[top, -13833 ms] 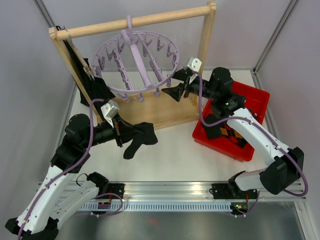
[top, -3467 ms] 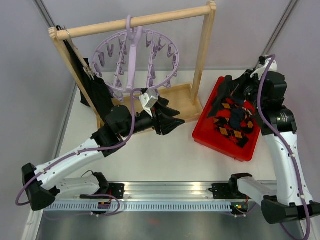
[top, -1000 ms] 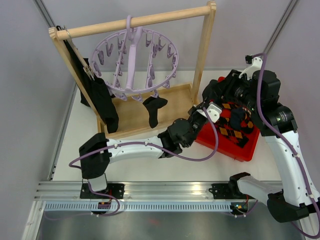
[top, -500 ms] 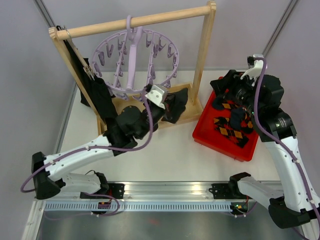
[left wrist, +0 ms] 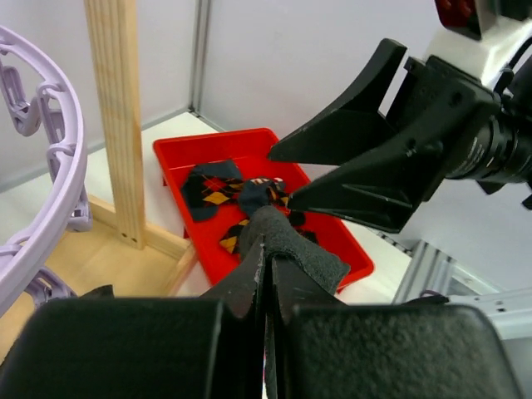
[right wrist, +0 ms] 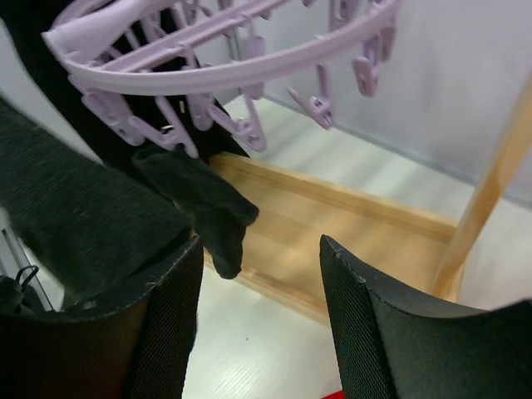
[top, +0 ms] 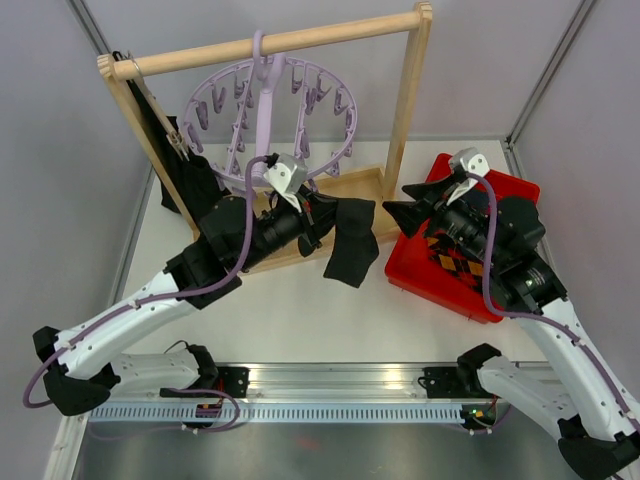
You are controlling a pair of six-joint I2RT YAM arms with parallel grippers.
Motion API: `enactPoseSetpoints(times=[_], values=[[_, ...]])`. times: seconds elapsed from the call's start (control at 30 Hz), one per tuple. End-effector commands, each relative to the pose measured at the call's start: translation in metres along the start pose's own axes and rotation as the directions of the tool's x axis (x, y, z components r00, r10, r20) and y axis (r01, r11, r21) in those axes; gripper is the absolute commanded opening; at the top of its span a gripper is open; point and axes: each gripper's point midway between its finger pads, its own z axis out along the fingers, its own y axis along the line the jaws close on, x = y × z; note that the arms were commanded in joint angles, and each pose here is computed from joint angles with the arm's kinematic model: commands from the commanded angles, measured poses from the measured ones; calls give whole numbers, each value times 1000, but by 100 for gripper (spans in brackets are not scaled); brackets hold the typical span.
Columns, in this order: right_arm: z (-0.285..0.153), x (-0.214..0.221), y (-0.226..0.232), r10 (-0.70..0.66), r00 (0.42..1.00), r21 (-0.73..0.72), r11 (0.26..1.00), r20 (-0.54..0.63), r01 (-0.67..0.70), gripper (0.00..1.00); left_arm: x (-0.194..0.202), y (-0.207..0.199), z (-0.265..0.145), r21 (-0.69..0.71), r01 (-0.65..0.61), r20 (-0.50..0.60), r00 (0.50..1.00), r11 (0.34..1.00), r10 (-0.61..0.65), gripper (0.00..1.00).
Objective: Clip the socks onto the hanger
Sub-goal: Pick up the sock from the bin.
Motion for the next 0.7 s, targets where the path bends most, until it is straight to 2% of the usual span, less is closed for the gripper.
enactPoseSetpoints(times=[0.0, 0.37, 0.67], values=[[-2, -24, 16, -134, 983, -49, 989, 123, 141, 64, -33, -18, -12, 81, 119, 24, 992, 990, -121, 2], [12, -5, 27, -190, 978, -34, 980, 86, 194, 64, -66, -18, -3, 112, 184, 62, 980, 977, -191, 2], [16, -12, 45, -195, 974, -12, 980, 117, 198, 63, -51, -18, 11, 119, 213, 15, 976, 970, -216, 2]])
